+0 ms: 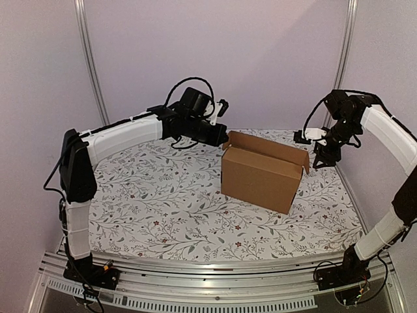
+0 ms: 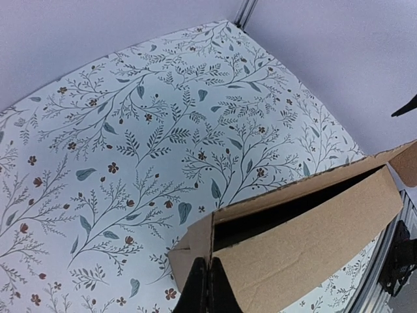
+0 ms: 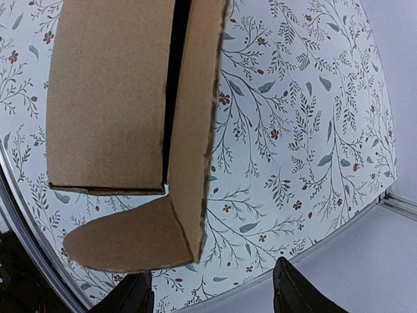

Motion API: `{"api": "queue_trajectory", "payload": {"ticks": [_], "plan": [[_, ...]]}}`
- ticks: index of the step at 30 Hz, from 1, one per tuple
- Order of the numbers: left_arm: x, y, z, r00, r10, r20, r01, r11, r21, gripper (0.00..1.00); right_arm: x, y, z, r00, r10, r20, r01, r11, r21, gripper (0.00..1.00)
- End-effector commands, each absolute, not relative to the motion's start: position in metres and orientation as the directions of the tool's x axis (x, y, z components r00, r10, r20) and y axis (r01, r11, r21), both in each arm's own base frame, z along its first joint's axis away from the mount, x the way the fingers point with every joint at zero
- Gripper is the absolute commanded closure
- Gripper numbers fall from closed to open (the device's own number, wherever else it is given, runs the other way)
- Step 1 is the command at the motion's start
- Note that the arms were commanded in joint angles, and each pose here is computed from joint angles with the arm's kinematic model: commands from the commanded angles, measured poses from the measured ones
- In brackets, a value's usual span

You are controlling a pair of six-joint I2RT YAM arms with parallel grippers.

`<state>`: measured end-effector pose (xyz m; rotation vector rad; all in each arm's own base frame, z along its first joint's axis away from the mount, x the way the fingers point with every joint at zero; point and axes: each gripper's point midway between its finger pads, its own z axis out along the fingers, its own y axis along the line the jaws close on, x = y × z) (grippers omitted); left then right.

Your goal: Fold the paper box

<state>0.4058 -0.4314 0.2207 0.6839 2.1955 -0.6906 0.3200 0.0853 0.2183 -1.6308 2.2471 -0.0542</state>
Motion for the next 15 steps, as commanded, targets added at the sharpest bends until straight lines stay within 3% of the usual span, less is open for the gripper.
{"api": "queue_trajectory", "payload": {"ticks": [1,6,15], "plan": [[0.376,-0.430,0.167,-0.691,0.376,-0.618,0.642,0.711,-0.285,1.00,0.323,0.105,0.224,-0.179,-0.920,-0.348,-0.938,0.267,-0.223,0.39],[0.376,-0.431,0.170,-0.701,0.381,-0.603,0.638,0.714,-0.290,1.00,0.309,0.120,0.234,-0.137,-0.896,-0.423,-0.952,0.237,-0.193,0.42],[0.373,-0.436,0.167,-0.739,0.354,-0.573,0.603,0.727,-0.327,0.97,0.290,0.127,0.221,-0.133,-0.894,-0.427,-0.970,0.205,-0.129,0.46]]}}
